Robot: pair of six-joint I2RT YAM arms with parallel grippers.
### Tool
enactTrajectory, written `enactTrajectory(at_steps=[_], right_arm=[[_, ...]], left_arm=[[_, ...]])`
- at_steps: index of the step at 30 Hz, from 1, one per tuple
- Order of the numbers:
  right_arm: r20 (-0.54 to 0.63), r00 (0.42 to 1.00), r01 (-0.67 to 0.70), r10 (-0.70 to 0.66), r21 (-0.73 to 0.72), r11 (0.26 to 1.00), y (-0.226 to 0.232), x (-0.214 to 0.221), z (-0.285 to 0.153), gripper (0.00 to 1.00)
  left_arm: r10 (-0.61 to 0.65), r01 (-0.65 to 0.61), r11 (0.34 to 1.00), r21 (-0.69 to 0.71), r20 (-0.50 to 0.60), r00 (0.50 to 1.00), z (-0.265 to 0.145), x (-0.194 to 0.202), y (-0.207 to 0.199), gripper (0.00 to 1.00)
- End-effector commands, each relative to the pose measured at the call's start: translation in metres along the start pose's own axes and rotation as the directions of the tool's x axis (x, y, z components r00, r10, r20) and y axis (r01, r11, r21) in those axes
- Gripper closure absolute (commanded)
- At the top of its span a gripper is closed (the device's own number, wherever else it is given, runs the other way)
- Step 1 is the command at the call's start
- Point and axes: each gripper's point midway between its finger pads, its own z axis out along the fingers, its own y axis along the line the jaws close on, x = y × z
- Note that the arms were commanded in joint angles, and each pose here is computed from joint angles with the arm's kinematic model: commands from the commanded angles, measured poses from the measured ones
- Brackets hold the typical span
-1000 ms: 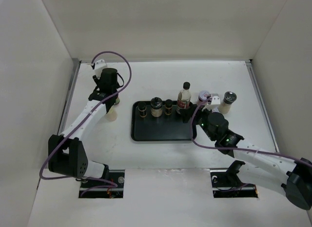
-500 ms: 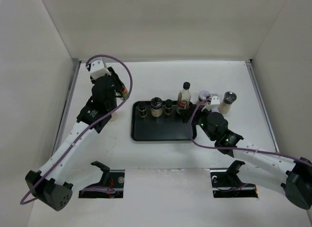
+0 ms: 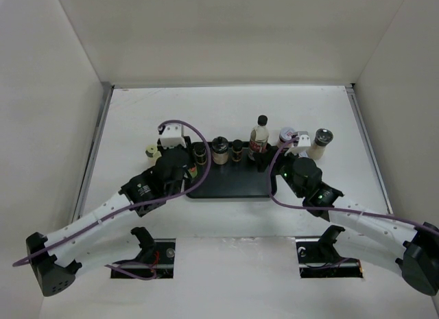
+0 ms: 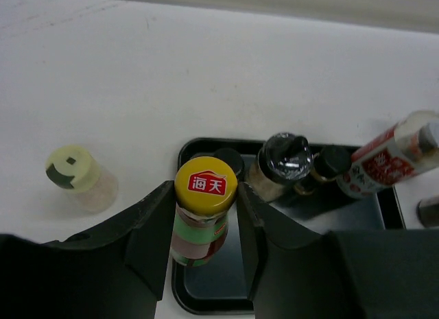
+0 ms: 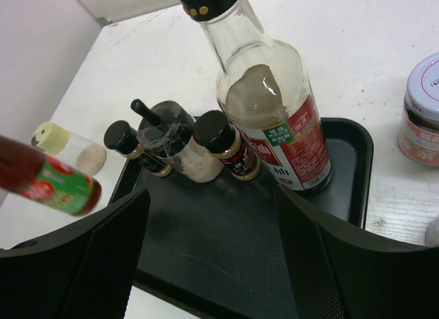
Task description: Organize the condiment bottles
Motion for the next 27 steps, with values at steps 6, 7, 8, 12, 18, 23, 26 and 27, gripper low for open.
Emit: enactTrajectory(at_steps=[6, 7, 8, 12, 18, 23, 26, 27], right_arm=[[0.079, 0.996, -0.037, 0.039, -0.023, 0.999, 0.005, -0.021, 0.001, 0.22], [0.078, 0.996, -0.035, 0.037, -0.022, 0.999, 0.005, -0.021, 0.001, 0.22], [0.078, 0.996, -0.035, 0.037, -0.022, 0.999, 0.005, -0.021, 0.001, 0.22], [0.076, 0.996, -0.036, 0.037, -0.021, 0.999, 0.004, -0.02, 0.001, 0.22], [0.079, 0.996, -0.035, 0.037, -0.024, 0.999, 0.005, -0.021, 0.001, 0.22], [0.081, 0.996, -0.036, 0.038, -0.026, 0.999, 0.006, -0.022, 0.0, 0.22], [0.079, 0.996, -0.035, 0.037, -0.024, 0.999, 0.005, -0.021, 0.001, 0.22], [0.077, 0.996, -0.035, 0.036, -0.025, 0.999, 0.006, -0.021, 0.001, 0.21]], left_arm=[[-0.125, 0.121, 0.991, 0.064, 0.068, 0.99, -0.003, -0.003, -0.034, 0.77], [-0.12, 0.116, 0.991, 0.066, 0.064, 0.991, -0.002, 0.001, -0.036, 0.77], [-0.114, 0.11, 0.992, 0.066, 0.06, 0.992, -0.001, 0.005, -0.036, 0.77], [-0.104, 0.101, 0.993, 0.064, 0.046, 0.993, 0.004, 0.025, -0.036, 0.77], [-0.102, 0.1, 0.992, 0.074, 0.023, 0.995, 0.006, 0.052, -0.035, 0.72], [-0.13, 0.129, 0.989, 0.073, 0.019, 0.991, 0.005, 0.068, -0.027, 0.54], [-0.148, 0.145, 0.986, 0.078, 0.028, 0.989, 0.001, 0.067, -0.022, 0.39], [-0.155, 0.152, 0.985, 0.081, 0.035, 0.987, -0.001, 0.065, -0.021, 0.35]])
